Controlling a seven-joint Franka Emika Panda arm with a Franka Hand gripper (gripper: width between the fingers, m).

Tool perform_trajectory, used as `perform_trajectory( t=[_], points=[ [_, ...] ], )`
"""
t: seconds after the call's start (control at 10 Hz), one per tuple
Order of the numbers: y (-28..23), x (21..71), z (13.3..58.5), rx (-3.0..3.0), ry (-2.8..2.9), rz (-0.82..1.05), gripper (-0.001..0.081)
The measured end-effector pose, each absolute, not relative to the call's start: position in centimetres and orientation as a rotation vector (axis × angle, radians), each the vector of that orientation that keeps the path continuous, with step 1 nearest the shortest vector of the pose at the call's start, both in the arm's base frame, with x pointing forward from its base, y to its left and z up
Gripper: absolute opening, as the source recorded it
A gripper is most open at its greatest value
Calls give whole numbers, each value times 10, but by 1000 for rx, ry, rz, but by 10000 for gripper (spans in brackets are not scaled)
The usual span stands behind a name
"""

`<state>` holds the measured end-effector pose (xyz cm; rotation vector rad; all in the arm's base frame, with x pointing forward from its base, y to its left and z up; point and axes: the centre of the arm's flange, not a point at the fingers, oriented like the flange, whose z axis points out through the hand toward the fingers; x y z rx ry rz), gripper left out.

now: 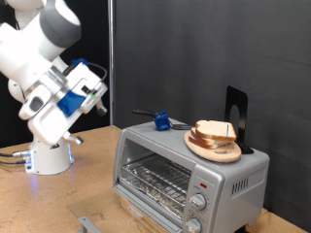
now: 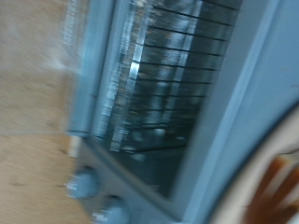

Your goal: Make a piece of toast with the oven

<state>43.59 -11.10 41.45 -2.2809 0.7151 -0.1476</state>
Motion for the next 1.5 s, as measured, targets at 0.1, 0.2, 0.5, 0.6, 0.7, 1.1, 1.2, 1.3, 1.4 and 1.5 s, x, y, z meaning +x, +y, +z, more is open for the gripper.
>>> perform_trajectory(
  t=[0.1,0.2,0.5,0.6,0.7,1.1,1.2,1.3,1.4,1.5],
  points=[
    [-98,439,428,-2305,654,-164,808],
    [-85,440,442,-2360,574,-177,808],
    [-41,433,481,-2666,246,-58,808],
    [-36,433,487,-2731,205,3,808],
    [-36,434,486,-2702,225,-20,808],
    [7,432,503,-2699,-169,-47,808],
    [25,428,510,-2750,-283,-61,808],
    [43,423,519,-2767,-352,-100,808],
    [58,416,528,-2768,-393,-134,808],
    [72,409,536,-2774,-401,-180,808]
  ],
)
